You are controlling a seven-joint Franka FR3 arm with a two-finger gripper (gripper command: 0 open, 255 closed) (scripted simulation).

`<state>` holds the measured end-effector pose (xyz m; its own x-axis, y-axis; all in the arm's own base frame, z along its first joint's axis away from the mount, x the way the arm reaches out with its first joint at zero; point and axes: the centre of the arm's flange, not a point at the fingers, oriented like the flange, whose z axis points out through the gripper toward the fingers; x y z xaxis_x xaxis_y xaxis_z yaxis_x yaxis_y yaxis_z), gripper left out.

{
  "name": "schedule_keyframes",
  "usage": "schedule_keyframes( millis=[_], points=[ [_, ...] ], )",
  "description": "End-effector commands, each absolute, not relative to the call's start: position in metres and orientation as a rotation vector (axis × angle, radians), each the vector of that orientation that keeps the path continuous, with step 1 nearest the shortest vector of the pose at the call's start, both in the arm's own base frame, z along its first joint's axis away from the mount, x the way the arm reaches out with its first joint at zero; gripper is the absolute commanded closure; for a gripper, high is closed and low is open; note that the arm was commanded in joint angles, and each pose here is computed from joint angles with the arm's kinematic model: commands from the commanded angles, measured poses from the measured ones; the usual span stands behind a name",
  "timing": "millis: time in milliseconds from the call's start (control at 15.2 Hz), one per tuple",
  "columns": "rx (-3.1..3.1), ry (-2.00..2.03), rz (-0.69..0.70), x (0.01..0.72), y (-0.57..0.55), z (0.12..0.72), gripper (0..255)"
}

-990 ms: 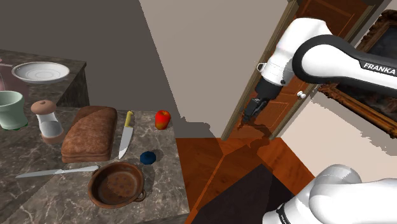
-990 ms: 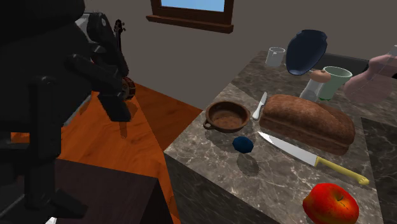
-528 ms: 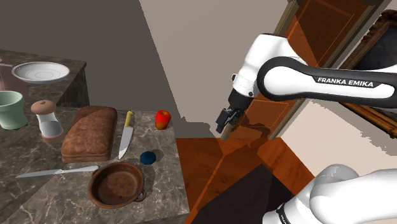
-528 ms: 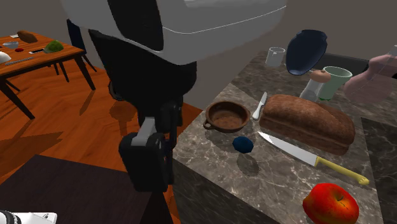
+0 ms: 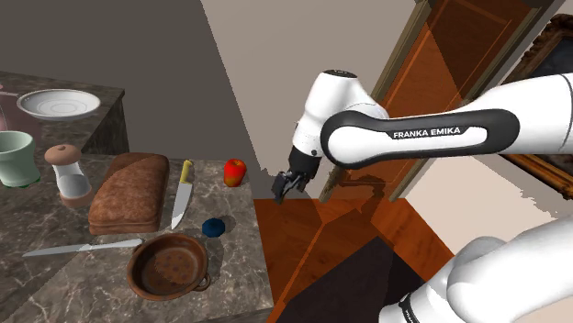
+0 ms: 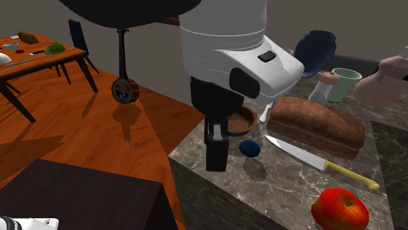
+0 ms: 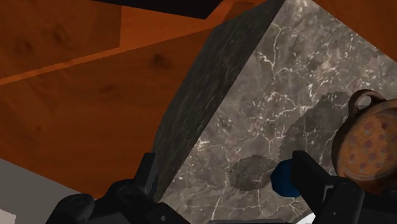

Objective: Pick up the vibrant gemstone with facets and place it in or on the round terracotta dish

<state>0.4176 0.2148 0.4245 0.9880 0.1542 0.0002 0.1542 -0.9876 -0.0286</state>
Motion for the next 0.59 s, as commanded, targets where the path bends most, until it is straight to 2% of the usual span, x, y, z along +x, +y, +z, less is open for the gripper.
schedule_keyframes(
  millis=[0,528],
  points=[
    [-3.106,-0.239,0.001,0.431,0.233,0.408,0],
    [-3.120,-0.235,0.000,0.477,0.303,0.341,0]
  ],
)
